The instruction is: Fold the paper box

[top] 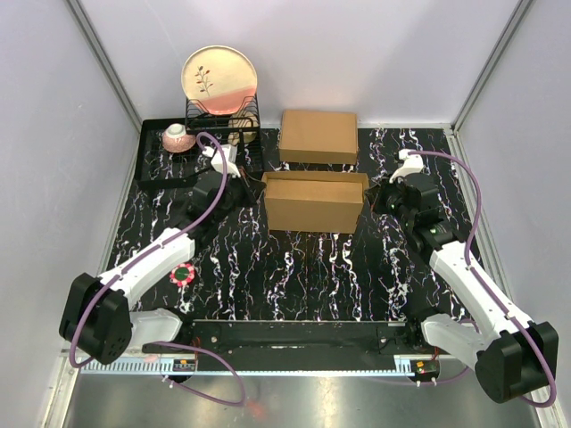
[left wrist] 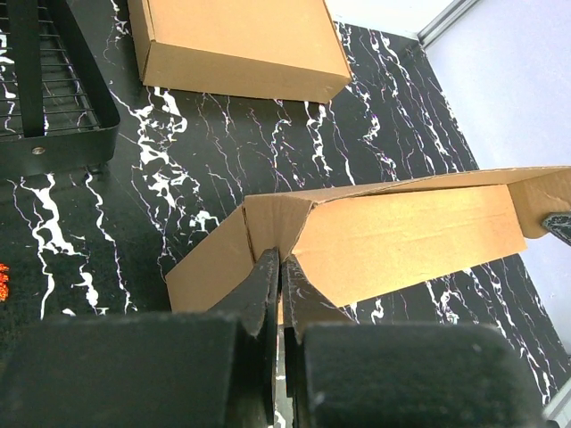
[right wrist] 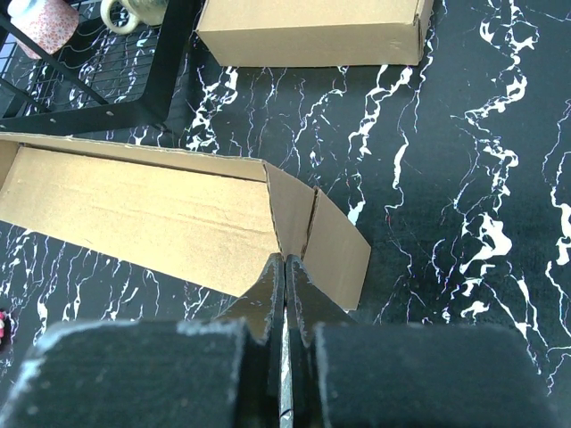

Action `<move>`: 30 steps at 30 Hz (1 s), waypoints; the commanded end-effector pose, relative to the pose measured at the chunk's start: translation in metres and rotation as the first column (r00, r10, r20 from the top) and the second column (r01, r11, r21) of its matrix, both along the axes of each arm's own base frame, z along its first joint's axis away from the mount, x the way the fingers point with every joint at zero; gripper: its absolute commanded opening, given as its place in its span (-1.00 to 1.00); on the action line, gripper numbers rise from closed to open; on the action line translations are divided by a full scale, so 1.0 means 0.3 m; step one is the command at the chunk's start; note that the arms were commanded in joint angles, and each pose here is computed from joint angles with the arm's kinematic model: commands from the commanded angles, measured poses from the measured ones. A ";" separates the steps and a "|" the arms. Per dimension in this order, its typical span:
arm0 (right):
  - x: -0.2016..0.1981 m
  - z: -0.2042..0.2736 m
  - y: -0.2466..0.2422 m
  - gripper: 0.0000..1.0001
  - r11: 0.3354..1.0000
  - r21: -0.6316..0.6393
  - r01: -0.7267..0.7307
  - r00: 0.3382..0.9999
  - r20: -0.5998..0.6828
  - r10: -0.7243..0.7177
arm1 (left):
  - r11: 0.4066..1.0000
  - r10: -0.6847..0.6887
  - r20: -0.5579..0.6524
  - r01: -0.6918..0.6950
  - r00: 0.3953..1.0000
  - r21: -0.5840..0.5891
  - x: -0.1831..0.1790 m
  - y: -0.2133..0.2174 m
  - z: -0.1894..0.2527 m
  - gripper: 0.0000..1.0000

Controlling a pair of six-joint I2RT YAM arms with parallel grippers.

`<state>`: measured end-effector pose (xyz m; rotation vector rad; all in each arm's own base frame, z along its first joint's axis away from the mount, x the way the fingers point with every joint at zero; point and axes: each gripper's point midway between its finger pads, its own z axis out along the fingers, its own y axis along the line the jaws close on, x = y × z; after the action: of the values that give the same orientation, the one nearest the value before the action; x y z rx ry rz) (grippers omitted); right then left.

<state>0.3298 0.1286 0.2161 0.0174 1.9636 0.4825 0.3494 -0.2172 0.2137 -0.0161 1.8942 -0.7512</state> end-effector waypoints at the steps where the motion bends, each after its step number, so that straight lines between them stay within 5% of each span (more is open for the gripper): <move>1: -0.037 -0.127 -0.024 -1.00 0.997 -0.070 0.010 0.994 -0.104 -0.017 | 0.996 0.020 -0.103 -0.011 0.994 0.088 -0.030 0.031 -0.147 -1.00; 30: -0.084 -0.301 -0.021 -1.00 0.995 -0.033 0.089 0.974 -0.207 -0.094 | 0.986 0.080 -0.098 -0.064 0.992 0.152 -0.036 0.067 -0.180 -1.00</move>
<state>0.3368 0.1326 0.1968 0.1208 1.9061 0.4998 0.3492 -0.2151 0.2060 -0.0235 1.8858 -0.6970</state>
